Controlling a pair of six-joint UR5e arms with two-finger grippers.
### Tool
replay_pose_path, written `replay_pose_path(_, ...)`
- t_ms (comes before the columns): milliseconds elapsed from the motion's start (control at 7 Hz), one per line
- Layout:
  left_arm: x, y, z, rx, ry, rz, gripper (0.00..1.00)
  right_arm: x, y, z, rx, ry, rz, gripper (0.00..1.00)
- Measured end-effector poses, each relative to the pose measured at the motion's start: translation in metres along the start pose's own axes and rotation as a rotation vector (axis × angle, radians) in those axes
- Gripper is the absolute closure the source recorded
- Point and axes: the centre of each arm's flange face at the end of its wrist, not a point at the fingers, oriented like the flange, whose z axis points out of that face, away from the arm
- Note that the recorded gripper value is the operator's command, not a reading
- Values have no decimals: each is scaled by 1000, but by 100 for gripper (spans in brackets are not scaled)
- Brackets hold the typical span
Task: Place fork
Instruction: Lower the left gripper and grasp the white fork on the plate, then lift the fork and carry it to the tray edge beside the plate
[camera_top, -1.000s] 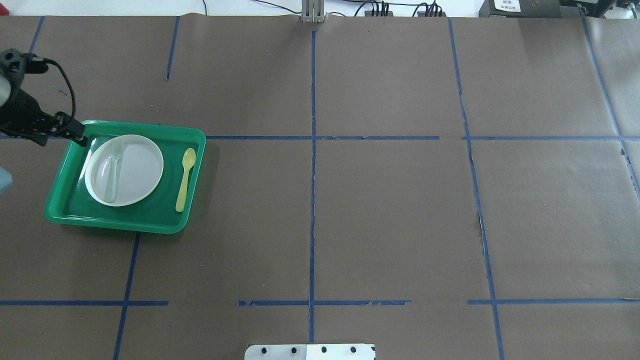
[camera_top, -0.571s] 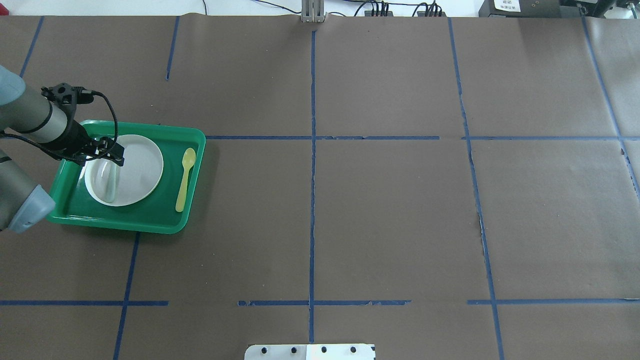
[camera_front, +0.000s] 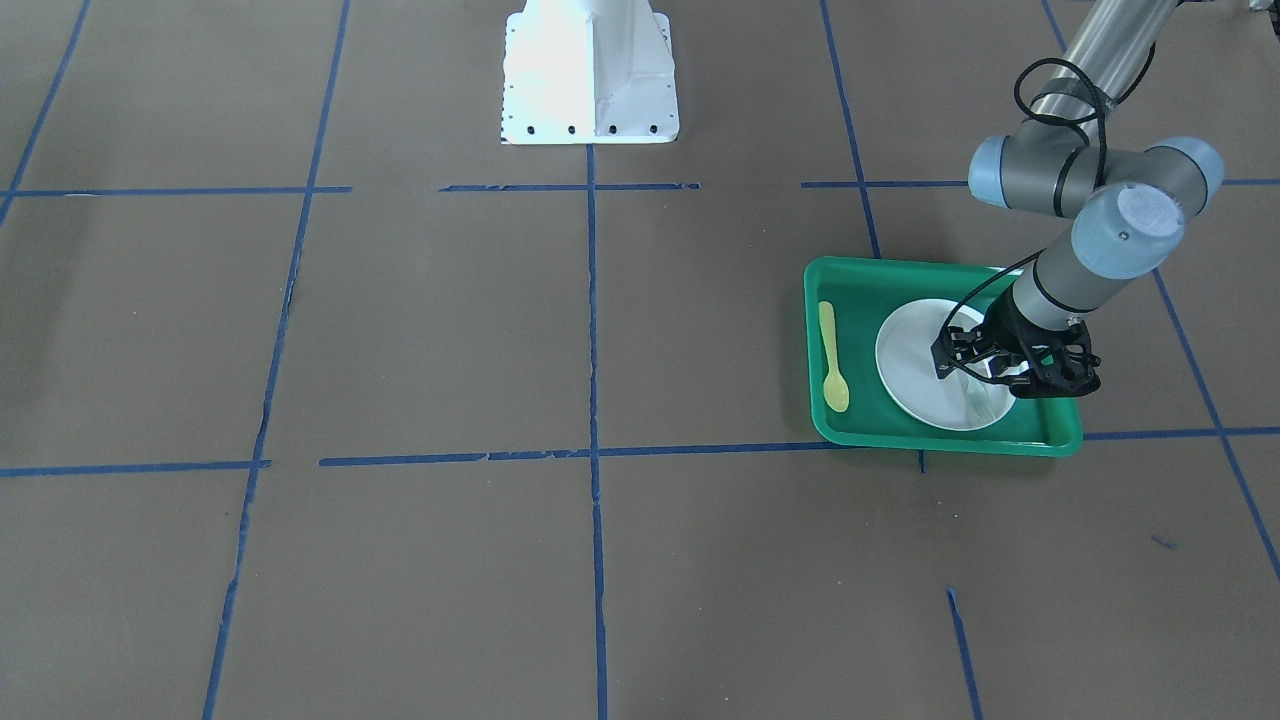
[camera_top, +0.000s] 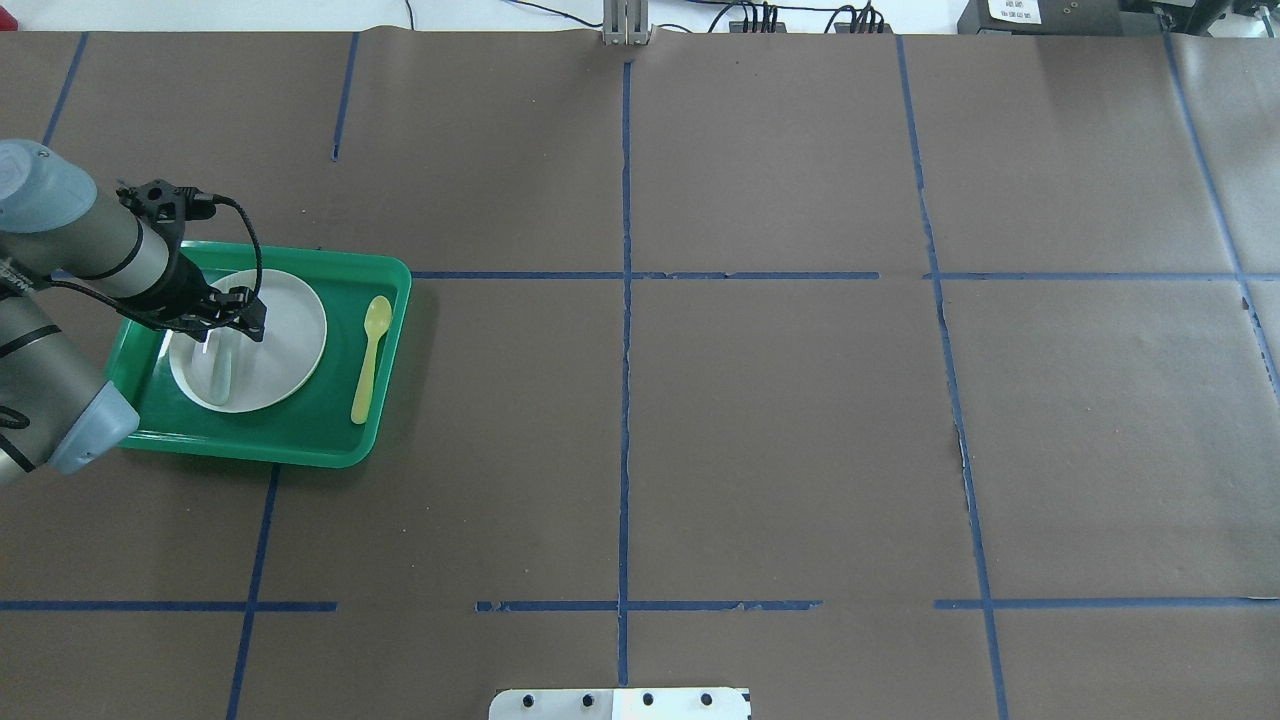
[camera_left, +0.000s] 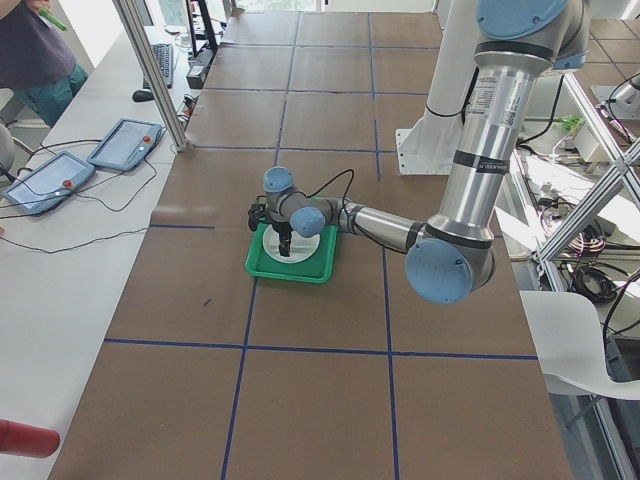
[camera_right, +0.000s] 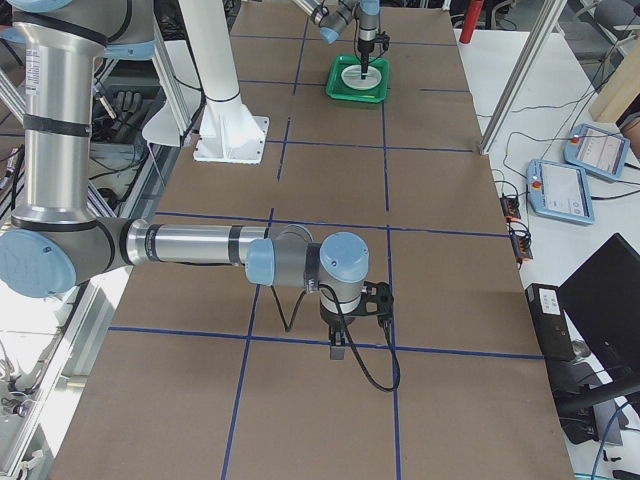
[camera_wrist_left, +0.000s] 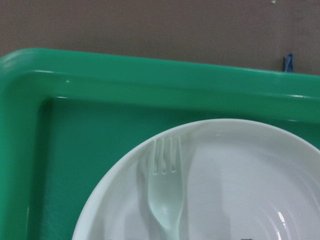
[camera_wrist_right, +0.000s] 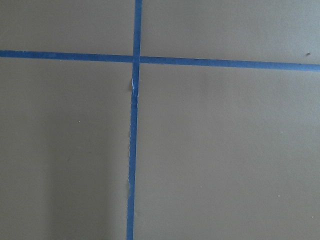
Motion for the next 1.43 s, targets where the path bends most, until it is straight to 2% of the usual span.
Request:
replay_pose_path(286, -1, 1, 1, -1, -1, 3, 100, 0, 0, 0, 0, 0, 0, 0)
replay_pose_path(714, 0, 1, -3, 3, 4, 0, 100, 0, 0, 0, -1, 0, 1, 0)
replay_pose_path(1143, -14, -9, -48, 58, 26, 10, 100, 0, 0, 0, 0, 0, 0, 0)
replay_pose_path(1429, -49, -15, -62, 83, 5, 55, 100, 0, 0, 0, 0, 0, 0, 0)
